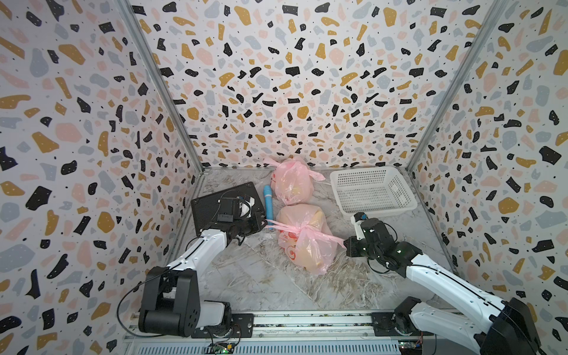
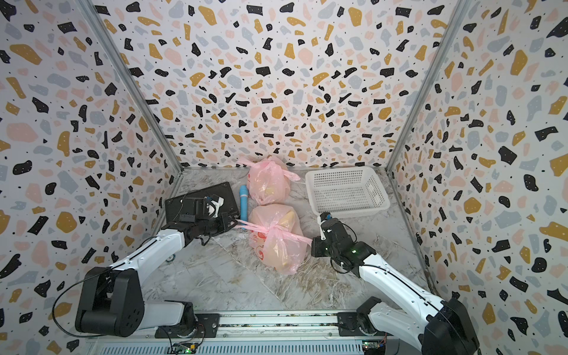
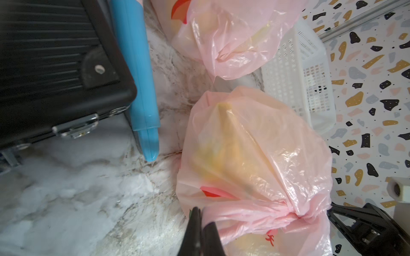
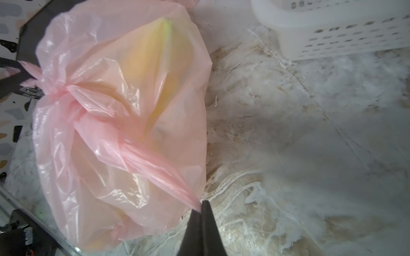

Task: Place the banana into a plastic bag & tie a knot
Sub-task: Tie the plastic bag at the center of the board.

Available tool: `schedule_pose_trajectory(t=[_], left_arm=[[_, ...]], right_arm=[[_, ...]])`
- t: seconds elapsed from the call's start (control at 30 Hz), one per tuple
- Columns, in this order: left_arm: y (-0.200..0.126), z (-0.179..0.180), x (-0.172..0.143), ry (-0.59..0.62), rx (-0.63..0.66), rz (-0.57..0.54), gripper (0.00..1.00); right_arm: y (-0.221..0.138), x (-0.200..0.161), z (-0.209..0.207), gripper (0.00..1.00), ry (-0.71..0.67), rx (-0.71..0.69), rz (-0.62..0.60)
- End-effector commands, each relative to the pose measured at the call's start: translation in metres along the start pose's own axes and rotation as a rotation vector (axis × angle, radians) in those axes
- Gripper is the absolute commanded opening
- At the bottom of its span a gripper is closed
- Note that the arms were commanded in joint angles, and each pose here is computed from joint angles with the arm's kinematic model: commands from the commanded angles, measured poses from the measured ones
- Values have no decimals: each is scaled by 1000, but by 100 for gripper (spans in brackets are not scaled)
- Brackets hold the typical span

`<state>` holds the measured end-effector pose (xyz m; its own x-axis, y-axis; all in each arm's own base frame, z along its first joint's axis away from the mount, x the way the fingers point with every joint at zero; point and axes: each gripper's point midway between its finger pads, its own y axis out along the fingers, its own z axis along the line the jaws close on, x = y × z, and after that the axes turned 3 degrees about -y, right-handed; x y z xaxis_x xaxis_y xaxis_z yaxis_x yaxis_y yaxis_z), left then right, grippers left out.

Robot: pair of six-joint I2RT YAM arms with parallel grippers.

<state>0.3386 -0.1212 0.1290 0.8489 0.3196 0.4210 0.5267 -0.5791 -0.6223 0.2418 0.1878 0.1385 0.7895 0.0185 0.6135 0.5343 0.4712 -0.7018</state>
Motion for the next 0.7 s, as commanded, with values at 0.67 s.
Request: schedule_pose_trajectory(t=[0.67], left_arm=[[-17, 7, 64, -14, 24, -290, 0]], right_arm=[[20, -29, 9, 0, 89, 145, 54]])
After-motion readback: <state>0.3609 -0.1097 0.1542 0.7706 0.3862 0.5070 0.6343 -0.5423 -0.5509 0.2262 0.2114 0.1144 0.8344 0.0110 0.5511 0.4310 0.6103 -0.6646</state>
